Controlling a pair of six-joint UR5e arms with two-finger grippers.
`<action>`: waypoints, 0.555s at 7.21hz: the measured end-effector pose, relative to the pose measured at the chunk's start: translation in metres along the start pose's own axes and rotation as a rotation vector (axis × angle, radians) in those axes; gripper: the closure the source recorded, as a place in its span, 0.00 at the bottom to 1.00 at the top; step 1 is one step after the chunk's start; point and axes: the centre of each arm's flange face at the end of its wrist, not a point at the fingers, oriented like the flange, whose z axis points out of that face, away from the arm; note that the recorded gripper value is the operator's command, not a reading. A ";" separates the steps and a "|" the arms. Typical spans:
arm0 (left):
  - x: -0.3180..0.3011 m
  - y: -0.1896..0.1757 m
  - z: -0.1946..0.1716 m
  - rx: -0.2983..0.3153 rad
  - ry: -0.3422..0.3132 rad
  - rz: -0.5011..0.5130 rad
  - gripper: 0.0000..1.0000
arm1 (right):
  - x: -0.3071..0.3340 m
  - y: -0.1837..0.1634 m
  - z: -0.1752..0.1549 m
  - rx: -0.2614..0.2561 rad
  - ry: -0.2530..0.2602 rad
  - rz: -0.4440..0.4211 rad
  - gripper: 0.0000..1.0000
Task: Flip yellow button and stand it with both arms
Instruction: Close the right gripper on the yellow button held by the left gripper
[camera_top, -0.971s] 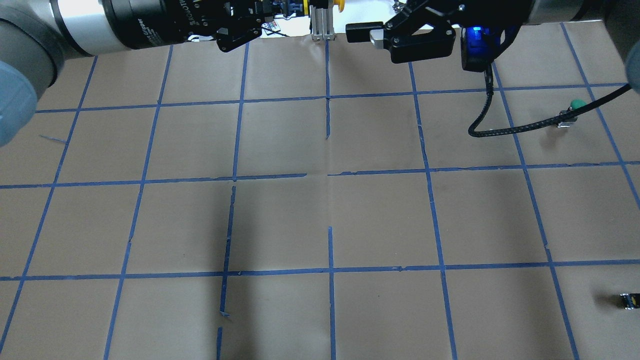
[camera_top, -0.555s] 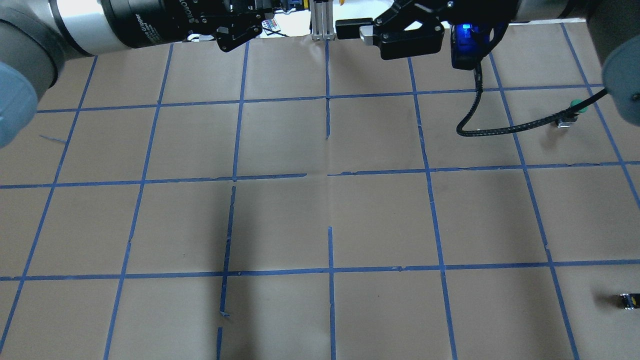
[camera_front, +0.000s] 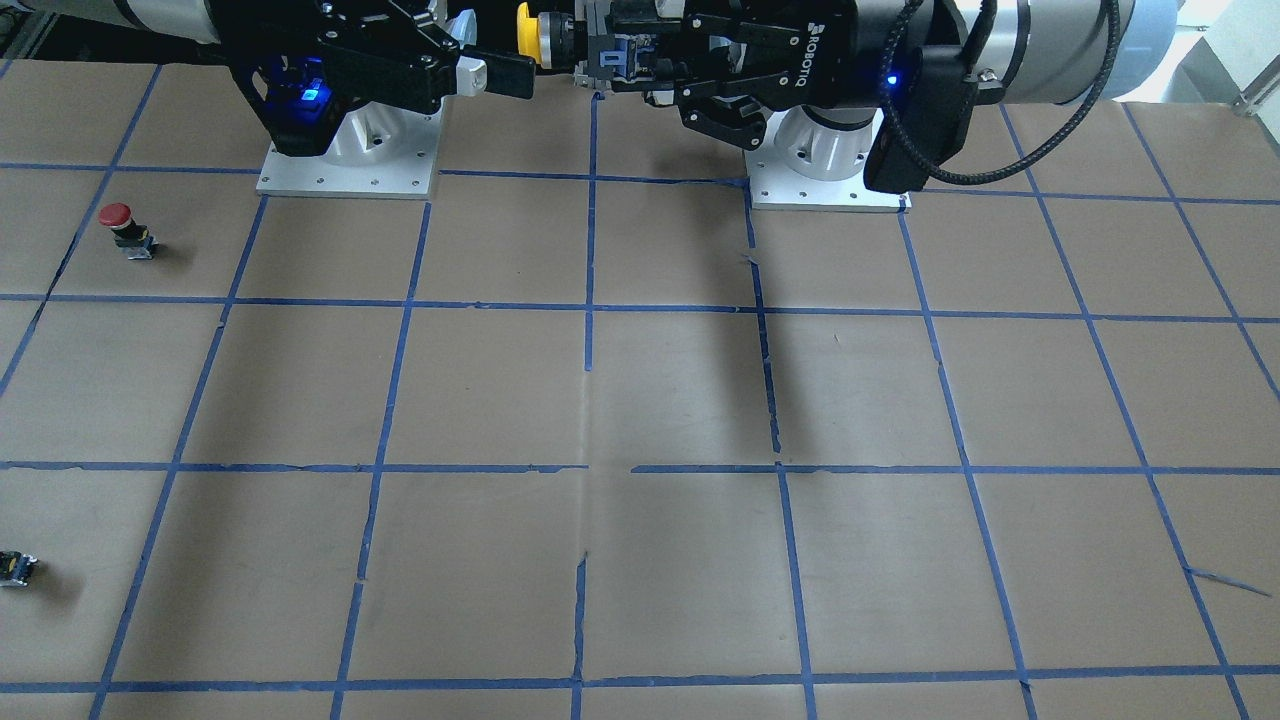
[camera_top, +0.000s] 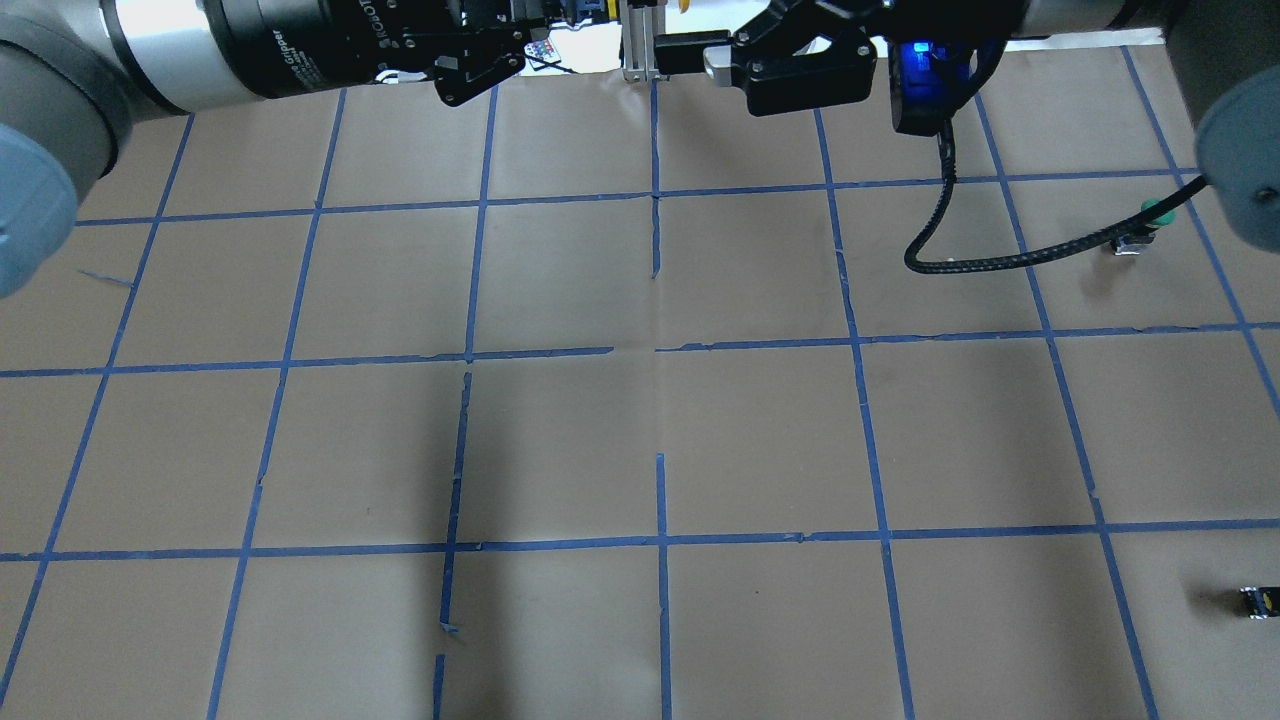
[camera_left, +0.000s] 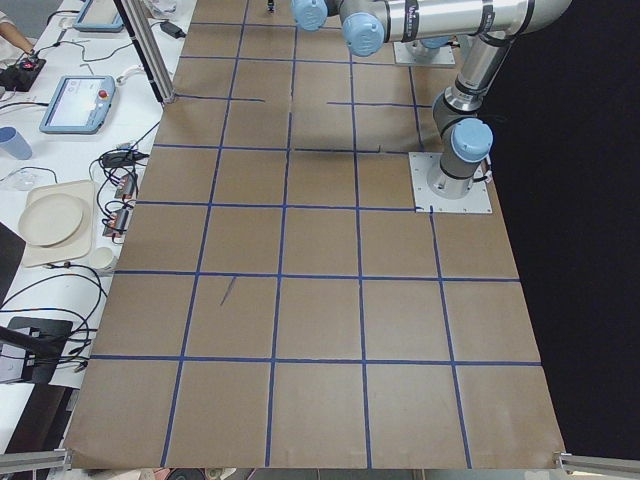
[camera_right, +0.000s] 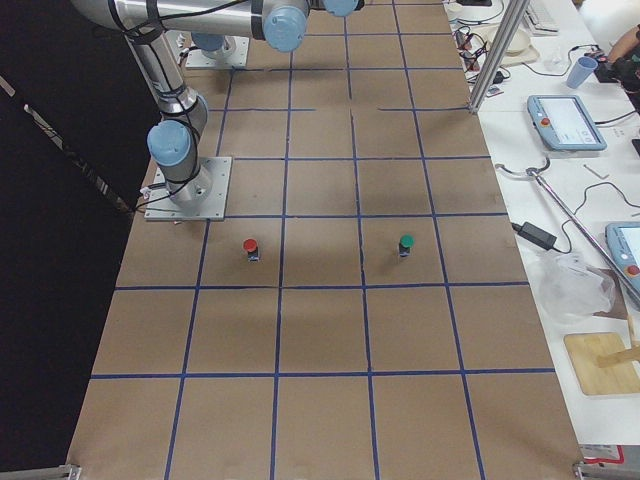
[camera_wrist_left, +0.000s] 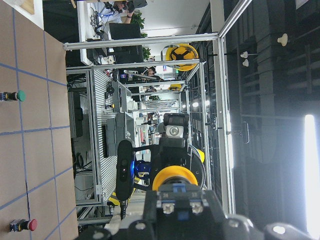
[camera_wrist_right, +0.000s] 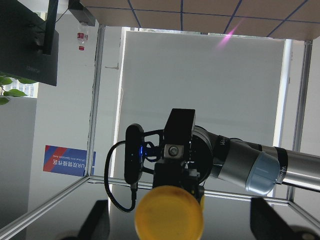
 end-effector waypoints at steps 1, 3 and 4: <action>0.000 0.000 0.000 0.000 0.000 0.001 0.89 | -0.001 0.000 0.000 -0.005 -0.001 -0.002 0.31; 0.001 0.000 0.000 0.000 -0.001 0.009 0.89 | -0.001 0.002 0.000 -0.017 -0.003 -0.004 0.63; 0.001 0.000 0.000 -0.001 -0.002 0.012 0.89 | 0.000 0.002 0.000 -0.026 -0.004 -0.002 0.70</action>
